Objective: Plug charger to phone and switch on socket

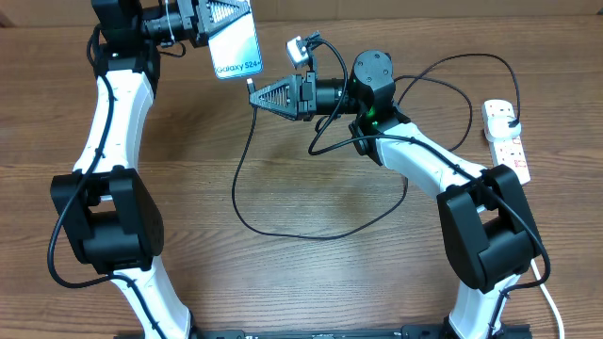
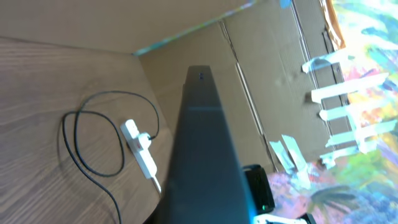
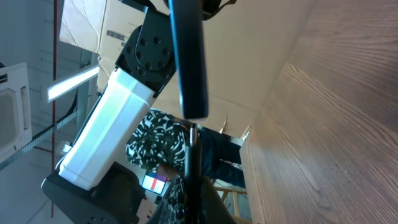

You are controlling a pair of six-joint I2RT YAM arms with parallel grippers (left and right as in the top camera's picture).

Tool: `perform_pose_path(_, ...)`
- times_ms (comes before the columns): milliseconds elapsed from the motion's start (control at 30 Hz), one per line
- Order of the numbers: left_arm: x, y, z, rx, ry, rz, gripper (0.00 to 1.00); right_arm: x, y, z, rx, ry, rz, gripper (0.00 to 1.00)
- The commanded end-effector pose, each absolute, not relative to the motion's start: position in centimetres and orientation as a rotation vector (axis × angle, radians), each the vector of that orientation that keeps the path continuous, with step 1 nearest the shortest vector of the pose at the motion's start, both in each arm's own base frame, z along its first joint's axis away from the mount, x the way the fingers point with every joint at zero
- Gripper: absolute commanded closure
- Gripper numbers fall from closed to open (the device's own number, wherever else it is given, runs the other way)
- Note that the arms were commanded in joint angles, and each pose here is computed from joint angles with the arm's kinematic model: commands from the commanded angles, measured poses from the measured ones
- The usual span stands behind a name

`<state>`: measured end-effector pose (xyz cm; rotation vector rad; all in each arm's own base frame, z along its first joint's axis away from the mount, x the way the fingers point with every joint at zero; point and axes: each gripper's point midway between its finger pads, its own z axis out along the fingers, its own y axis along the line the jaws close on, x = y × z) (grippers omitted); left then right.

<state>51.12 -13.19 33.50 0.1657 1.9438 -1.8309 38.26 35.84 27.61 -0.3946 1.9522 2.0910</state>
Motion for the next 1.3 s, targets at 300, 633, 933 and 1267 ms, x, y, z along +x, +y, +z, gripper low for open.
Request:
perform_pose_path(300,50.8,-13.6,34.7,0.201,1.922,-1.812,0.96,37.0,36.7,29.8,-0.469,1.888,2.083,0.96)
perform_pose_path(633,49.8,-14.3,34.7,0.261,1.935,-1.850,0.96,37.4,36.5,30.5,-0.470,1.836,2.065,0.96)
perform_pose_path(933,50.3,-14.8,34.7,0.106,1.988,-1.917,0.96,37.5,36.6,30.5,-0.492,1.817,2.044,0.96)
perform_pose_path(1267,50.3,-14.3,34.7,0.120,1.980,-1.905,0.96,37.4,36.5,30.8,-0.522,1.787,2.029,0.96)
